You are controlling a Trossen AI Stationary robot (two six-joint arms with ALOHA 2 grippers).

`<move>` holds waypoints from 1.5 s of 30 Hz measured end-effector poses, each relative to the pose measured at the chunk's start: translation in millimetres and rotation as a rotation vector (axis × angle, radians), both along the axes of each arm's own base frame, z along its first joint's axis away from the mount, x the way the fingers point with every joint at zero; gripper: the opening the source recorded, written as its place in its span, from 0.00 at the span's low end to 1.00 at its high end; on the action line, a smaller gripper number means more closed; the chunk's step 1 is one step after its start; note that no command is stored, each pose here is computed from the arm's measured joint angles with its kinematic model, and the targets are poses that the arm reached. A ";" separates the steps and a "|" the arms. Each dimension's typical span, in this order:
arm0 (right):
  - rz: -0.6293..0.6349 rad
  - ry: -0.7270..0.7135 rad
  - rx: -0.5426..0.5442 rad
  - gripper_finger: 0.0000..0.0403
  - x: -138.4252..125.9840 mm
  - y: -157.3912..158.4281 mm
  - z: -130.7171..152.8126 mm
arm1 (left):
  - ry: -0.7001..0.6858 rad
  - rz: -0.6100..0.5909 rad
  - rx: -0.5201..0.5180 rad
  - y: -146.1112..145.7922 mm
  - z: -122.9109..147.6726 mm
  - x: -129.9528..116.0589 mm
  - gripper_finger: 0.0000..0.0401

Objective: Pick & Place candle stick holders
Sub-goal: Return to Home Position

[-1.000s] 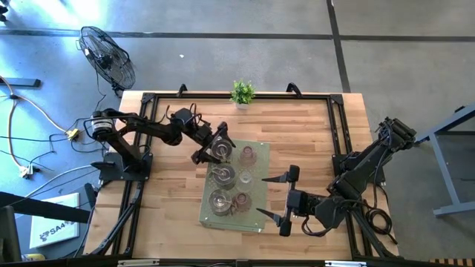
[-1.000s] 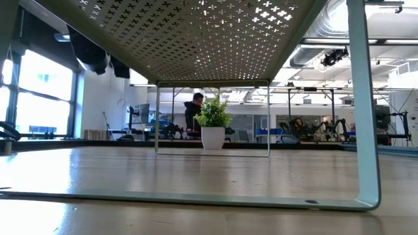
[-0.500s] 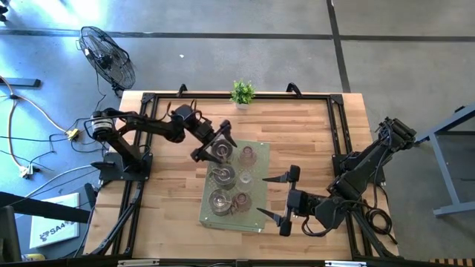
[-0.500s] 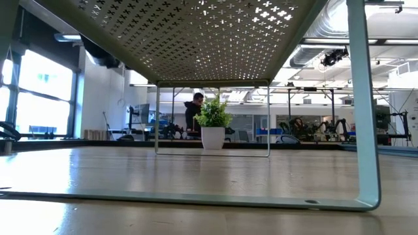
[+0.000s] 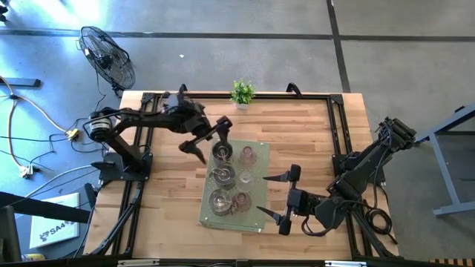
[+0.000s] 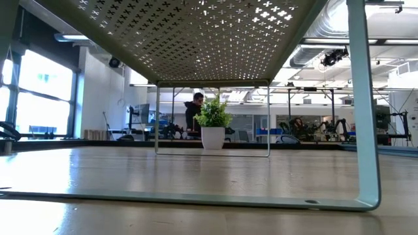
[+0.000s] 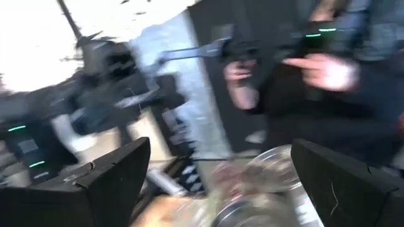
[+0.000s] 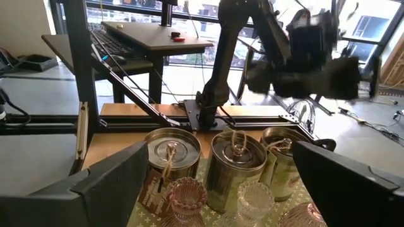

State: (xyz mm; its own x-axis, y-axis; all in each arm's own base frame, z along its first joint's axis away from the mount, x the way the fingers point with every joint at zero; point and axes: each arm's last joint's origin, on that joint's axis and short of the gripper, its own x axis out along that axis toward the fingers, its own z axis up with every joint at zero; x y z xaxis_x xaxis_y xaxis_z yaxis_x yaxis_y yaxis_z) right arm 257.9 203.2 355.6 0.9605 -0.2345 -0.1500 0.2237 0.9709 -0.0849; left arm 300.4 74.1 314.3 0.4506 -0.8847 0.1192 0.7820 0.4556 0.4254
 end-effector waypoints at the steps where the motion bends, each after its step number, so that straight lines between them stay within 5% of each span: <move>1: 0.000 0.000 0.000 0.97 0.0 0.0 0.0 | 0.013 -0.040 0.023 -0.8 9.1 -1.7 0.94; 6: 0.002 0.006 0.003 0.97 -0.1 0.0 -0.9 | 0.105 -0.138 0.079 -3.8 45.1 -8.9 0.94; 13: -0.011 0.001 0.032 0.97 1.5 -2.3 -1.1 | 0.233 -0.129 -0.010 -10.4 77.2 -28.1 0.94; 25: -0.051 -0.062 0.023 0.95 15.2 -17.7 8.3 | 0.338 -0.136 -0.047 -31.5 122.3 -89.7 0.94; 35: -0.080 -0.048 -0.014 0.77 26.7 -34.6 8.2 | 0.487 -0.161 -0.081 -48.5 118.9 -138.5 0.94; 45: -0.080 -0.022 -0.104 0.50 30.0 -41.6 9.2 | 0.443 -0.148 -0.075 -63.3 106.1 -181.2 0.94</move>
State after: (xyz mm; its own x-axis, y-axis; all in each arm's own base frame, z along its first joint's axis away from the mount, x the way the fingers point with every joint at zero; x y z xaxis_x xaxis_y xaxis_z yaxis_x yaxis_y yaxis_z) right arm 287.8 161.7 364.8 0.9409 -0.3235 -0.1004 0.3029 0.9362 -0.1782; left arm 119.2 10.8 420.4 0.3423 -0.9395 0.0098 0.9395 0.3424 0.0067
